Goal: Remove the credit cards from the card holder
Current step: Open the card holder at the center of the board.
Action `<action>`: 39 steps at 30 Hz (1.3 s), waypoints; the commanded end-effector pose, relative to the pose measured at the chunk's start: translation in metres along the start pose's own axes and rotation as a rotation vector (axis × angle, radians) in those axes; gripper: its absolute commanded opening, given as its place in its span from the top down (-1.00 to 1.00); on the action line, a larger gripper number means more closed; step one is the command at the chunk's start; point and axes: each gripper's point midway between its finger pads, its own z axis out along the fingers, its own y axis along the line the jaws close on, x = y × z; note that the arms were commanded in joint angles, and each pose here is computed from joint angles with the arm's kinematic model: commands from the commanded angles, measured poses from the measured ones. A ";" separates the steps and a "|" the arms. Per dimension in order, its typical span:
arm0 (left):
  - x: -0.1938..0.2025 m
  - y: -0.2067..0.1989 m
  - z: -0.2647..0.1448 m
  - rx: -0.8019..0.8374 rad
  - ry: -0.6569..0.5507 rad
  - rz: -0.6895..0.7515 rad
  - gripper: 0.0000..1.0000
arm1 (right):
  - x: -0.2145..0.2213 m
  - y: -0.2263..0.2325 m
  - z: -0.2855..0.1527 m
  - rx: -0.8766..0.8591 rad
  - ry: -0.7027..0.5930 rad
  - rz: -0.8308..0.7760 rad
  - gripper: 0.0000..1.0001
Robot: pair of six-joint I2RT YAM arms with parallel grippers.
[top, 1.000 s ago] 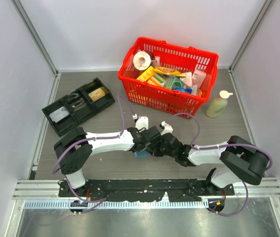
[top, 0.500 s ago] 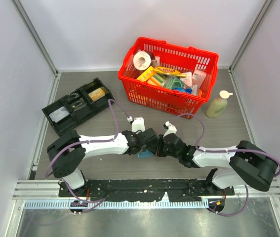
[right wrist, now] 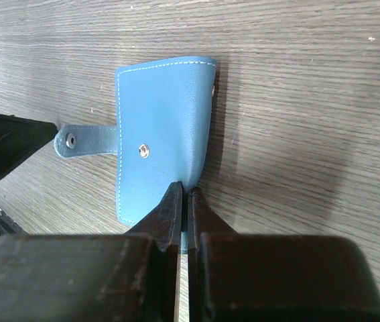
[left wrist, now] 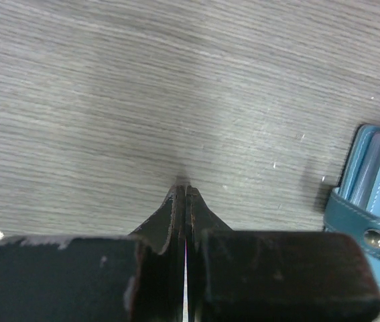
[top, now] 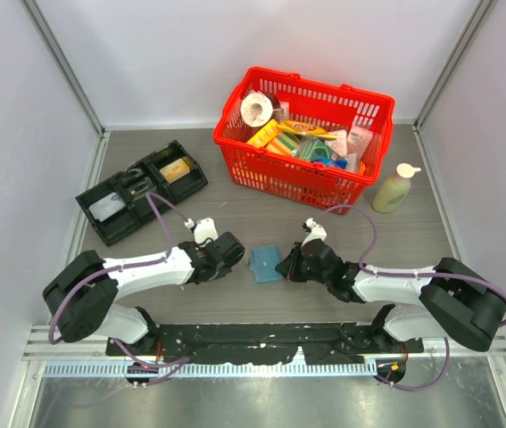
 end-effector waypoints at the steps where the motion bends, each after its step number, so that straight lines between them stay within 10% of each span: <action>1: -0.005 0.002 -0.010 0.038 -0.005 -0.014 0.97 | -0.013 0.000 -0.001 0.026 -0.032 -0.062 0.89; 10: -0.022 -0.051 -0.047 0.322 0.001 -0.099 -0.63 | -0.024 0.008 0.001 0.060 -0.004 -0.167 0.69; 21: -0.019 -0.102 -0.031 0.340 0.080 -0.026 -0.84 | -0.017 0.006 0.008 0.061 0.030 -0.174 0.70; 27: -0.012 -0.098 -0.016 0.268 0.087 0.012 -0.68 | -0.016 0.005 0.009 0.068 0.034 -0.182 0.70; 36: -0.014 -0.072 -0.021 0.252 0.041 -0.003 0.94 | -0.022 0.002 0.006 0.091 0.021 -0.221 0.60; 39: -0.015 -0.068 -0.026 0.272 0.030 -0.022 1.00 | -0.026 0.001 0.004 0.120 0.037 -0.258 0.28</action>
